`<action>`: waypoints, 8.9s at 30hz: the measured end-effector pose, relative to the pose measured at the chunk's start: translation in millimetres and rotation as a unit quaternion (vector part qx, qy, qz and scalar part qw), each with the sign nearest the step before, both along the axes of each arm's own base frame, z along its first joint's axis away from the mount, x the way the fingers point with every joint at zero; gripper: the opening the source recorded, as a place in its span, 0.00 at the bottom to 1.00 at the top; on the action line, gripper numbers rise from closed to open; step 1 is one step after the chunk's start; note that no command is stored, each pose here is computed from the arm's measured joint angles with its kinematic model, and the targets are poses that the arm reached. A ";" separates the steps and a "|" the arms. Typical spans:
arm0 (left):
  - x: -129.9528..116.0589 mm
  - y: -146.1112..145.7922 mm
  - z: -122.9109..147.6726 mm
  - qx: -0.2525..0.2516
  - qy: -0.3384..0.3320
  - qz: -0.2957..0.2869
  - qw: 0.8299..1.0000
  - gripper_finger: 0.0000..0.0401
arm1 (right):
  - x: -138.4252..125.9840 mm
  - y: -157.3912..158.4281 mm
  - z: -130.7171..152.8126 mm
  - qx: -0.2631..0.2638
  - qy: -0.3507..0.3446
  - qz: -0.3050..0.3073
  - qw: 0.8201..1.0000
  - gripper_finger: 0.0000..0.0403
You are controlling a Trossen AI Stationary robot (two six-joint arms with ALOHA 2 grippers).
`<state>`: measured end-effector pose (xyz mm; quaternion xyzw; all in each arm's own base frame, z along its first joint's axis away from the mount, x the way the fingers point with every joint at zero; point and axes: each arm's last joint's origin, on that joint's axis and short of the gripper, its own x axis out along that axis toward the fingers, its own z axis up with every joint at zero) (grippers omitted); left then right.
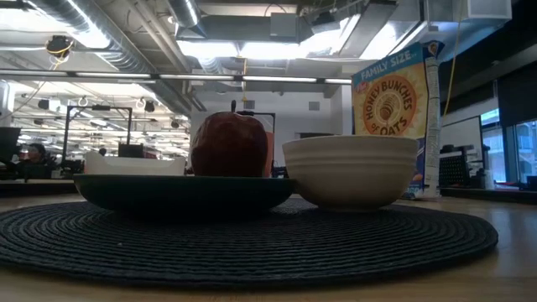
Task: Arrange a breakfast setting
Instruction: Put the black spoon on the black table mat to the left side of the blue plate, then return to Home Position
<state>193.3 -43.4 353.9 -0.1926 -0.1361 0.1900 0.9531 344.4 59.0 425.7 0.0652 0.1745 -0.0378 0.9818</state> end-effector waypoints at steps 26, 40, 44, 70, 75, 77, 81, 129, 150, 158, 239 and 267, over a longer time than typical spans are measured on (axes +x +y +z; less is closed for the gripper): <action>-13.4 33.5 -54.7 -0.309 0.337 -0.055 0.888 0.00 | -34.6 -22.7 20.9 0.004 0.005 -0.048 0.999 0.45; -15.4 38.7 -146.4 -0.441 0.315 -0.017 0.840 0.00 | -52.4 -26.7 18.0 0.004 0.053 -0.094 0.994 0.45; -26.1 35.9 -181.3 -0.479 0.338 -0.004 0.810 0.00 | -53.2 -26.8 16.5 0.014 0.059 -0.100 0.993 0.45; -25.5 23.3 -209.5 -0.542 0.315 -0.034 0.778 0.01 | -55.8 -27.1 11.5 0.015 0.088 -0.099 0.991 0.45; -21.9 19.9 -215.2 -0.560 0.315 -0.023 0.766 0.01 | -57.1 -27.3 9.3 0.012 0.101 -0.100 0.990 0.45; -19.2 17.4 -216.7 -0.570 0.310 -0.025 0.761 0.01 | -57.4 -27.3 8.8 0.013 0.104 -0.101 0.989 0.45; -14.6 12.9 -216.0 -0.577 0.294 -0.039 0.761 0.02 | -57.5 -27.0 8.6 0.016 0.105 -0.097 0.990 0.45; -30.2 27.8 -60.1 -0.355 0.003 -0.115 0.928 0.19 | -114.3 -83.1 50.0 0.060 0.016 -0.066 0.996 0.13; 46.8 100.2 33.8 0.044 0.100 -0.194 0.975 0.02 | -99.0 -89.2 -30.2 0.138 -0.222 0.111 0.959 0.00; -4.1 117.3 55.7 0.122 0.080 -0.135 0.980 0.00 | -144.4 -97.8 -11.8 -0.041 -0.238 0.079 0.967 0.00; -94.4 52.7 -161.9 0.155 0.122 -0.134 0.971 0.00 | -234.5 -57.0 -241.5 0.022 -0.256 0.124 0.958 0.00; -97.2 43.1 -172.3 0.177 0.116 -0.167 0.963 0.00 | -234.1 -55.9 -246.2 0.031 -0.231 0.141 0.962 0.00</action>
